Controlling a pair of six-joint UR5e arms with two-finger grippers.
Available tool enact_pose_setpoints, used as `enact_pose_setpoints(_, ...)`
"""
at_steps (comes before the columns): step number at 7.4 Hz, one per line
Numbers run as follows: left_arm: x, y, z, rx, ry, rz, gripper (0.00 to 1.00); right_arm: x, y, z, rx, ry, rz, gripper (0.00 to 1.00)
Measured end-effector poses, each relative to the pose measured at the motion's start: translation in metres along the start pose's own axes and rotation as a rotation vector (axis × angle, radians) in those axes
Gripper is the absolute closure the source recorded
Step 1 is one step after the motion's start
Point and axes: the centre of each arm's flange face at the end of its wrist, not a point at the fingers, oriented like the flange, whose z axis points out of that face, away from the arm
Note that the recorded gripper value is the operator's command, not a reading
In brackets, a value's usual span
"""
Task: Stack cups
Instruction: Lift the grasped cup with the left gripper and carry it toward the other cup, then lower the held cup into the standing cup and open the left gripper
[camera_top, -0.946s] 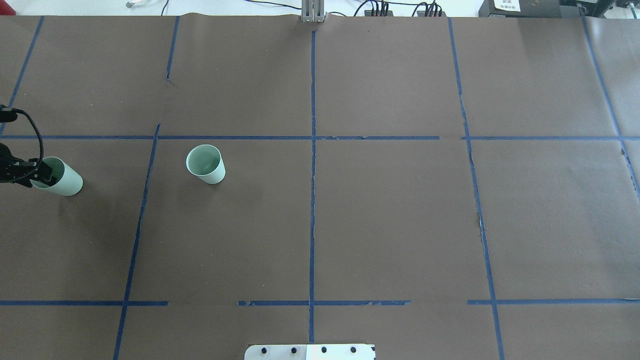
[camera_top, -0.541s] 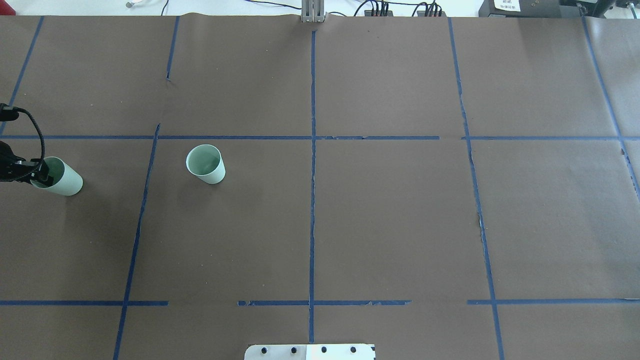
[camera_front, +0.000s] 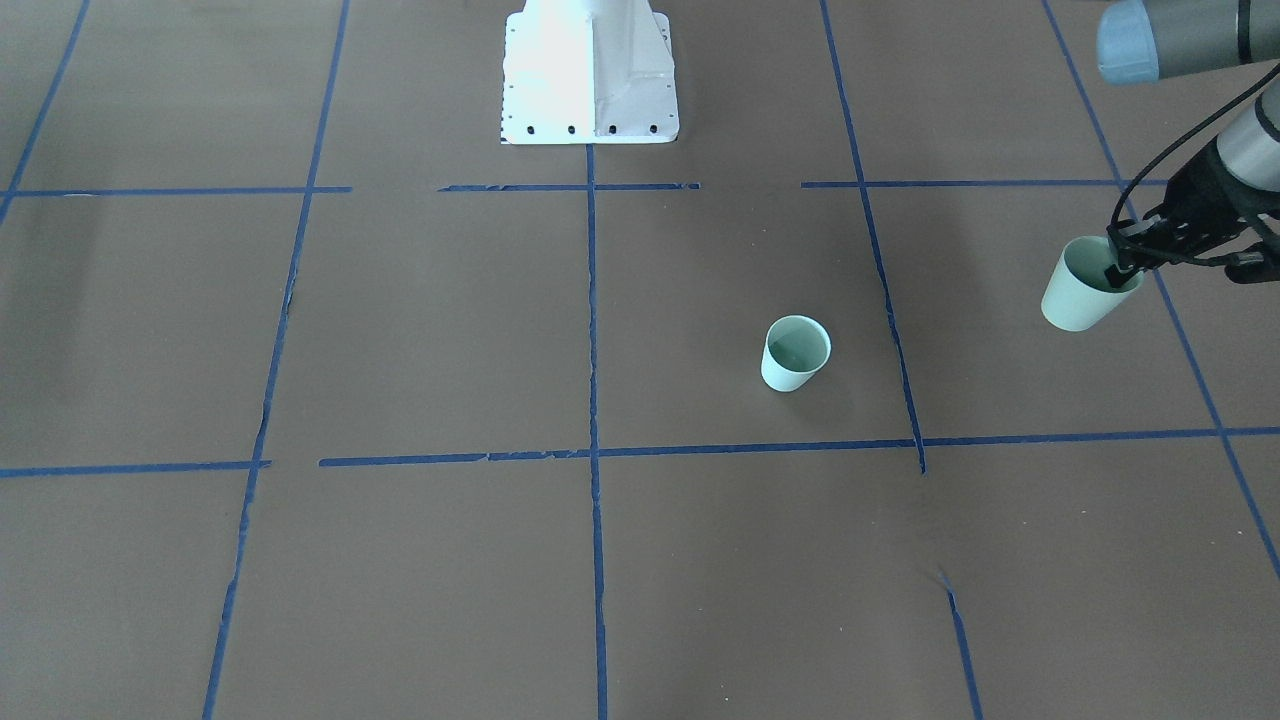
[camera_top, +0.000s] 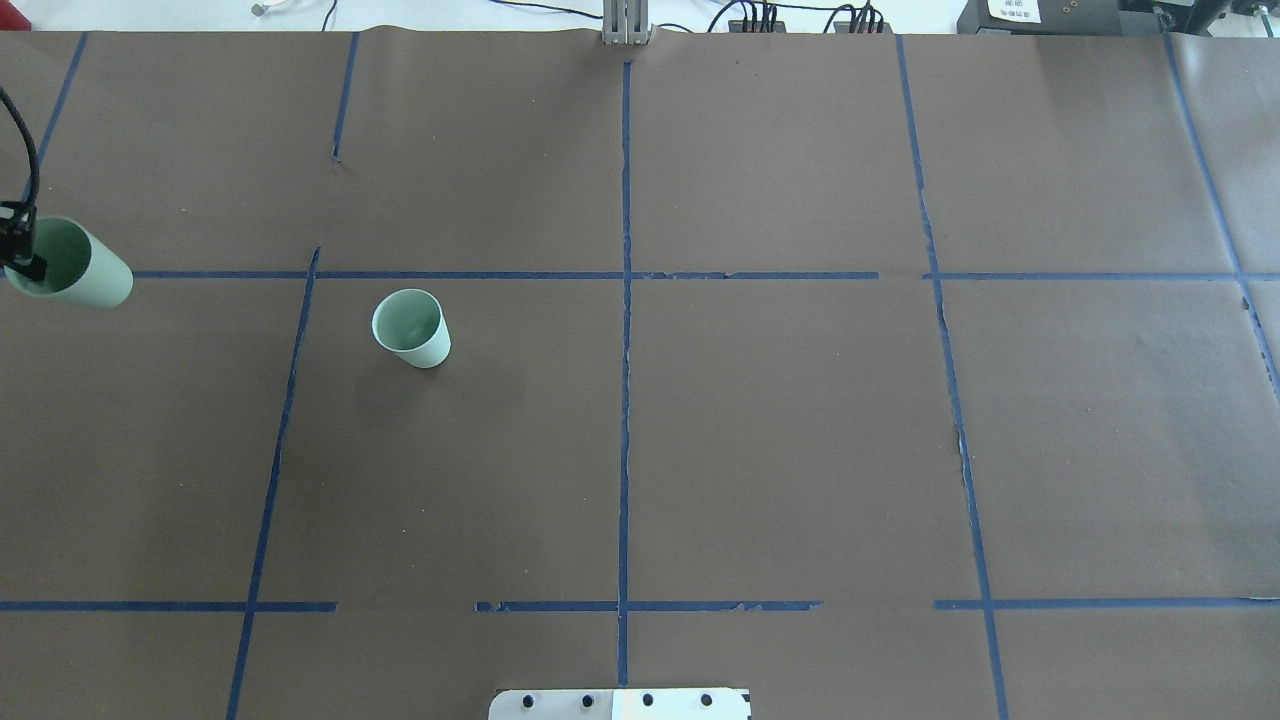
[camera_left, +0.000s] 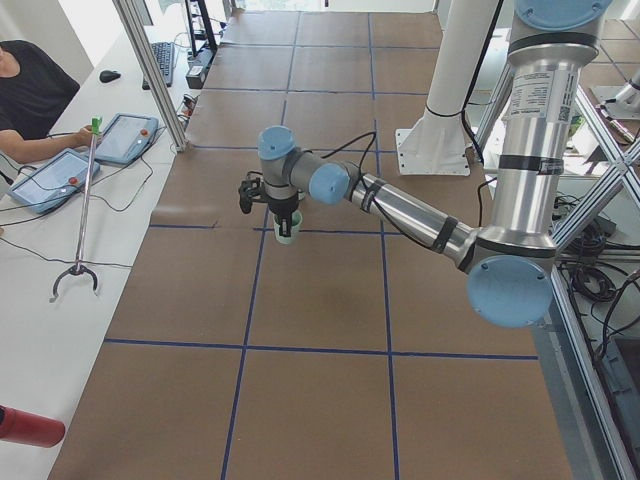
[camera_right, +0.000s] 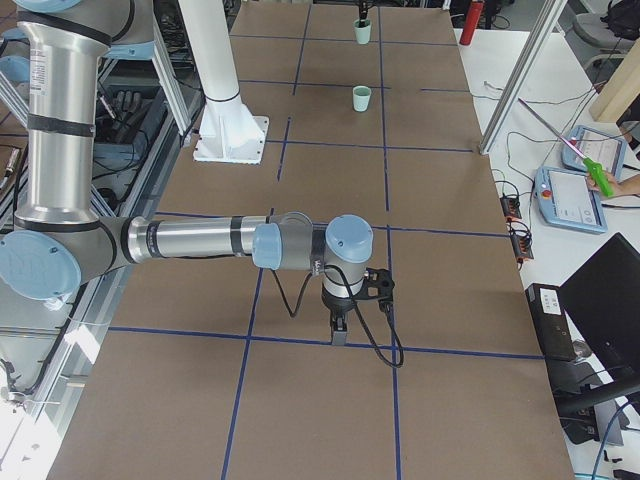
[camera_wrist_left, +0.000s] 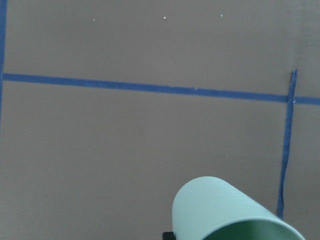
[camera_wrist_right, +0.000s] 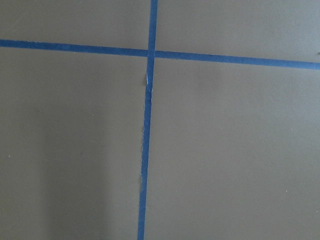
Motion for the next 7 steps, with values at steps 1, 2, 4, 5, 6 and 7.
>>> enact_pose_setpoints(1,0.024,-0.008,-0.027,-0.01,0.012,-0.04,1.0,0.0,0.0,0.0,0.0,0.0,0.0,0.0)
enact_pose_setpoints(2,0.051,-0.01,-0.041,-0.029,0.048,-0.087,1.0,0.0,0.0,0.0,0.0,0.0,0.0,0.0)
enact_pose_setpoints(4,0.132,0.005,-0.028,-0.091,0.102,-0.153,1.0,0.0,0.0,0.0,0.0,0.0,0.0,0.0)
enact_pose_setpoints(5,0.174,0.02,-0.006,-0.125,0.127,-0.172,1.0,0.0,0.0,0.0,0.0,0.0,0.0,0.0)
enact_pose_setpoints(6,0.201,0.025,0.015,-0.144,0.147,-0.196,1.0,0.0,0.0,0.0,0.0,0.0,0.0,0.0)
enact_pose_setpoints(7,0.219,0.023,0.036,-0.16,0.151,-0.214,1.0,0.0,0.0,0.0,0.001,0.0,0.0,0.0)
